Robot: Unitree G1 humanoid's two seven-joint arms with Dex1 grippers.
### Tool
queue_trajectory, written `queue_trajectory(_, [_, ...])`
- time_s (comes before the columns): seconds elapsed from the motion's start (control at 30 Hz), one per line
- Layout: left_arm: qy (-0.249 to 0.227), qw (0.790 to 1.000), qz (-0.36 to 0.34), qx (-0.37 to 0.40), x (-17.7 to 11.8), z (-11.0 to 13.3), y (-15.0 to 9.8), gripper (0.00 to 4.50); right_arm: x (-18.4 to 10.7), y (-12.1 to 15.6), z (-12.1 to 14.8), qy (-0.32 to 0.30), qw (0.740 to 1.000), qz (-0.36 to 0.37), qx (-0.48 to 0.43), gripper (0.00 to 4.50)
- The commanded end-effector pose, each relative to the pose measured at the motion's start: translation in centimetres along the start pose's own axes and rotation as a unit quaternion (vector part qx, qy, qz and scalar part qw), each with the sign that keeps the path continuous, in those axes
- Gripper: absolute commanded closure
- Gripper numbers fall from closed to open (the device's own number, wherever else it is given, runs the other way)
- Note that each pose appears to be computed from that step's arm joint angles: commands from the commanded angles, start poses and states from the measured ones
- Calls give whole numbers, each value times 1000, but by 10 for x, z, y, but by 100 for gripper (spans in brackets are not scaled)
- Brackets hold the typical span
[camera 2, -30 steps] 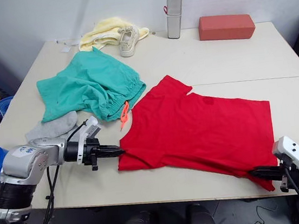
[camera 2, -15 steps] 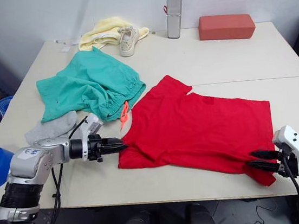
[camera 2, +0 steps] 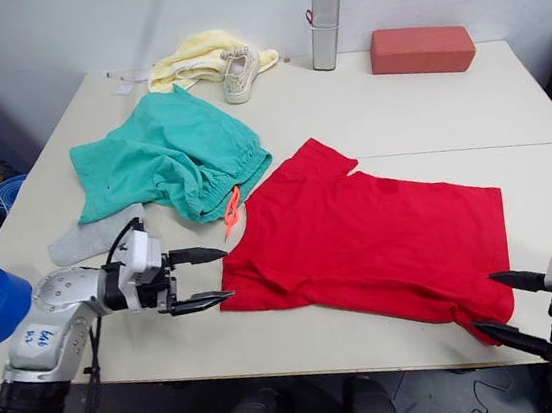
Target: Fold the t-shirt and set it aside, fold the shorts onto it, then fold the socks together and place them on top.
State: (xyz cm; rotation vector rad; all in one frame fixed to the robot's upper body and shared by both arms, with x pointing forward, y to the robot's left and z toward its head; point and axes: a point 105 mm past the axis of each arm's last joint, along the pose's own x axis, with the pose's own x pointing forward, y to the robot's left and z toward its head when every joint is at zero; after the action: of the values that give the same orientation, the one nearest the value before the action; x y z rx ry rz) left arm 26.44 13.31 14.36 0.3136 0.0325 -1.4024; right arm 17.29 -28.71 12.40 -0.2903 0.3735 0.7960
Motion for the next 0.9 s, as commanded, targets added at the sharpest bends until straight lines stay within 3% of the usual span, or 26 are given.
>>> queue_trajectory(0.03, [23,998,-23,46,6,-5,-11,94,1,3,0,8,1000,-9,-21,4])
queue_trajectory(0.33, [78,988,-11,135,21,-21,18,94,-7,-16,-27,75,997,-35,-8,4])
queue_trajectory(0.47, [68,987,-18,148,39,-19,27,94,-11,-28,-34,93,995,-46,-3,4])
queue_trajectory(0.73, [53,985,-66,148,63,-19,20,94,-9,-32,-38,107,993,-38,11,4])
queue_trajectory(0.8, [64,983,-79,150,68,-22,17,94,-7,-34,-39,108,993,-39,16,41])
queue_trajectory(0.9, [79,982,-73,156,75,-24,22,94,0,-36,-39,108,993,-37,15,134])
